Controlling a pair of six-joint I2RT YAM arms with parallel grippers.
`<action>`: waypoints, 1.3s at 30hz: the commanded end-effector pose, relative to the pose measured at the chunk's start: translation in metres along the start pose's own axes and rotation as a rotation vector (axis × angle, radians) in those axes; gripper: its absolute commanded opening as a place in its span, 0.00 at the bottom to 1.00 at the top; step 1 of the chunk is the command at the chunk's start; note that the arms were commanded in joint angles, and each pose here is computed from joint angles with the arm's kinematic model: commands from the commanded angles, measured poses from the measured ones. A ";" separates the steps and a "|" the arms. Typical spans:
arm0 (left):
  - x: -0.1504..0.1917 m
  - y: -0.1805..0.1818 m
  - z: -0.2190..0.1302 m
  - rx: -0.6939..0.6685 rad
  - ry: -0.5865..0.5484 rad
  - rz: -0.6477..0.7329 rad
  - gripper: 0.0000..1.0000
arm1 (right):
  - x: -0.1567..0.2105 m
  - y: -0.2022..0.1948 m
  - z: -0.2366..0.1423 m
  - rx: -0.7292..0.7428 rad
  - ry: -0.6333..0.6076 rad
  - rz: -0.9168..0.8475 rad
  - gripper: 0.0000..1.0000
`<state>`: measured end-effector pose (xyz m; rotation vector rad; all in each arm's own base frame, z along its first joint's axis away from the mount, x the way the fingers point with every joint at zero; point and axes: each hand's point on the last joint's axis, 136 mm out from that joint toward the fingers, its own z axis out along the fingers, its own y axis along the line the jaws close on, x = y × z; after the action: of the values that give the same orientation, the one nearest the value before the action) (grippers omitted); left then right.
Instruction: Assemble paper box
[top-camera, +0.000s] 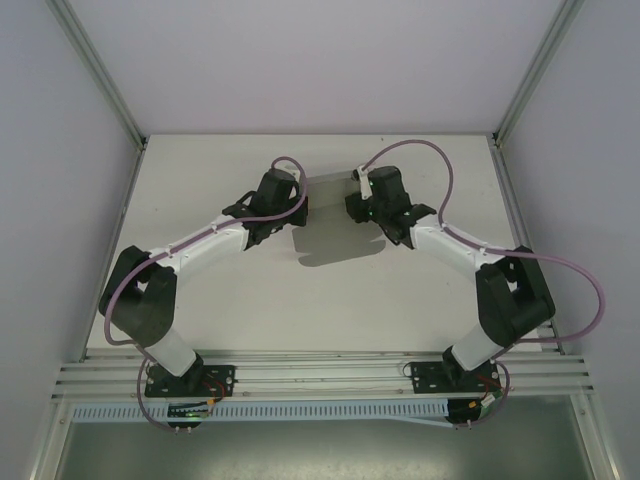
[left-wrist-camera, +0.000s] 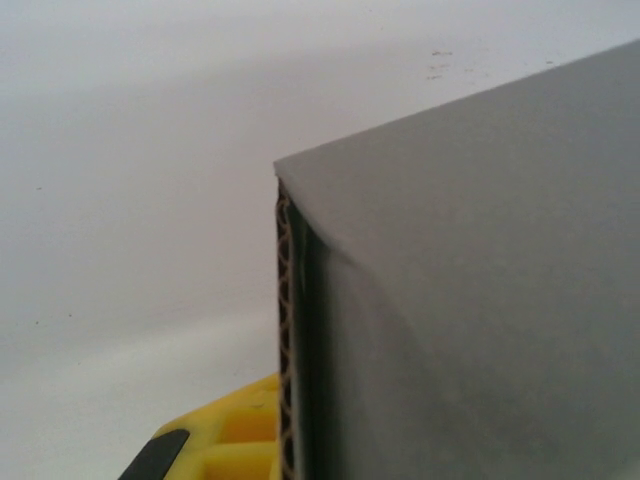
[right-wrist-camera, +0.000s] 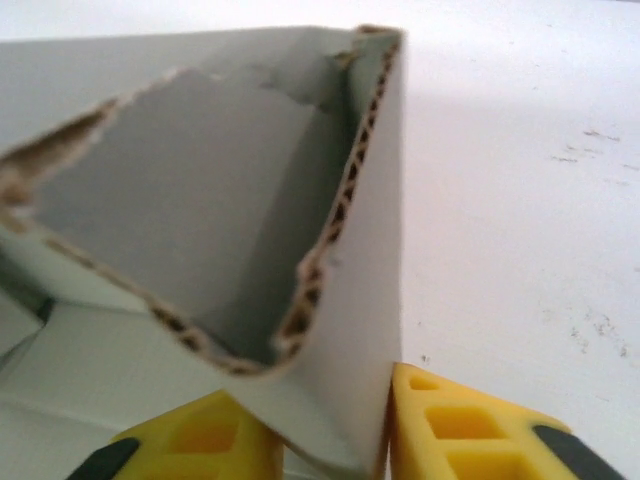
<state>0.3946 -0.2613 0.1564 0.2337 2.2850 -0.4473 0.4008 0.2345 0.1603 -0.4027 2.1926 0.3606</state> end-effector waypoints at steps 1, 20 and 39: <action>-0.014 -0.028 -0.006 0.105 -0.024 0.012 0.00 | -0.014 -0.033 0.008 0.200 -0.043 0.045 0.22; -0.007 -0.004 -0.004 -0.046 0.019 -0.070 0.00 | 0.037 -0.173 -0.049 1.064 0.247 -0.063 0.05; -0.007 -0.015 0.004 -0.001 0.047 -0.117 0.00 | -0.003 -0.130 0.004 0.686 -0.001 0.025 0.00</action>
<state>0.4042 -0.3004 0.1415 0.1549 2.3378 -0.5534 0.4433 0.1861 0.1386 -0.1050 2.2306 -0.2800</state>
